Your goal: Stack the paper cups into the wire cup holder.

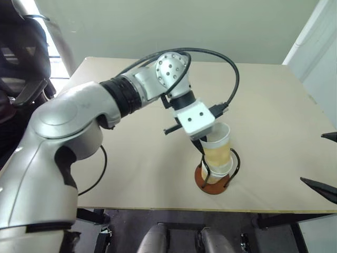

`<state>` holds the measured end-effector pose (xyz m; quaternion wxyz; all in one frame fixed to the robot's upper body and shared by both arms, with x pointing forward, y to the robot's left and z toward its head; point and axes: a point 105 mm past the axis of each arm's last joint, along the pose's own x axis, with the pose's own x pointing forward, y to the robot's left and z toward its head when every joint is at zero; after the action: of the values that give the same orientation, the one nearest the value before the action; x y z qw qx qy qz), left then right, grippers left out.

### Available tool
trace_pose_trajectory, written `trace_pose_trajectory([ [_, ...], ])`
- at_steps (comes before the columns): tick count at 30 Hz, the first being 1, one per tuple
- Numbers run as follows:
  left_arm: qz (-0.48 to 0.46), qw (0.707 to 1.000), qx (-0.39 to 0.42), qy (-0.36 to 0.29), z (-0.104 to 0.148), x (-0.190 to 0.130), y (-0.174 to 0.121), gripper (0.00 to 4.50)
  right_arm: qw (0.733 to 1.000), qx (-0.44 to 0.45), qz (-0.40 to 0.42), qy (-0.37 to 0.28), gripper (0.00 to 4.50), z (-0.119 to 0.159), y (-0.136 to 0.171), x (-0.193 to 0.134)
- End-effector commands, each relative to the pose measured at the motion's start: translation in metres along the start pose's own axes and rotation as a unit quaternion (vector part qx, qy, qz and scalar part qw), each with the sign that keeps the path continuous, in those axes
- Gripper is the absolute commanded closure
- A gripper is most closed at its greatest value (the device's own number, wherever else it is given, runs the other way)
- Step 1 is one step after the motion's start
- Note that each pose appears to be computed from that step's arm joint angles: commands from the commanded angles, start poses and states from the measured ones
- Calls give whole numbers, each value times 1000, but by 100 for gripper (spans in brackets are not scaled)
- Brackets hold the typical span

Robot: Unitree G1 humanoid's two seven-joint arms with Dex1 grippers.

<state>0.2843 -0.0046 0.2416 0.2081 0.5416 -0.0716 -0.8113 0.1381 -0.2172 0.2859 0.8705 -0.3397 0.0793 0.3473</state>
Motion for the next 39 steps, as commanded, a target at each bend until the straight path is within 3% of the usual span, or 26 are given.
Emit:
trace_pose_trajectory([
  [1, -17, 1000, 18, 12, 3, -4, 2, 448, 1000, -12, -11, -7, 0, 4, -1, -1],
  [11, -17, 1000, 8, 10, 0, 0, 6, 448, 1000, -12, -13, -8, 0, 6, 1, 1],
  [14, -12, 1000, 6, 8, 0, 0, 8, 392, 1000, -11, -13, -9, 0, 6, 2, 1],
  [25, 51, 999, -5, -14, 4, -10, 25, 2, 1000, -8, 4, -20, 0, 6, -1, 6],
  [28, 121, 990, -51, -49, 2, -30, 30, 2, 1000, 1, 20, -23, 0, 1, -5, 15],
  [31, 219, 967, -103, -82, -9, -62, 18, 2, 999, 13, 34, -19, 0, -11, -13, 27],
  [34, 346, 911, -187, -126, -27, -99, -10, 2, 999, 43, 30, -11, 0, -33, -28, 36],
  [36, 413, 863, -263, -123, -46, -109, -56, 2, 997, 68, 23, -14, 0, -48, -38, 39],
  [39, 433, 811, -385, -82, -55, -97, -128, 2, 997, 68, 39, -13, 0, -60, -45, 43],
])
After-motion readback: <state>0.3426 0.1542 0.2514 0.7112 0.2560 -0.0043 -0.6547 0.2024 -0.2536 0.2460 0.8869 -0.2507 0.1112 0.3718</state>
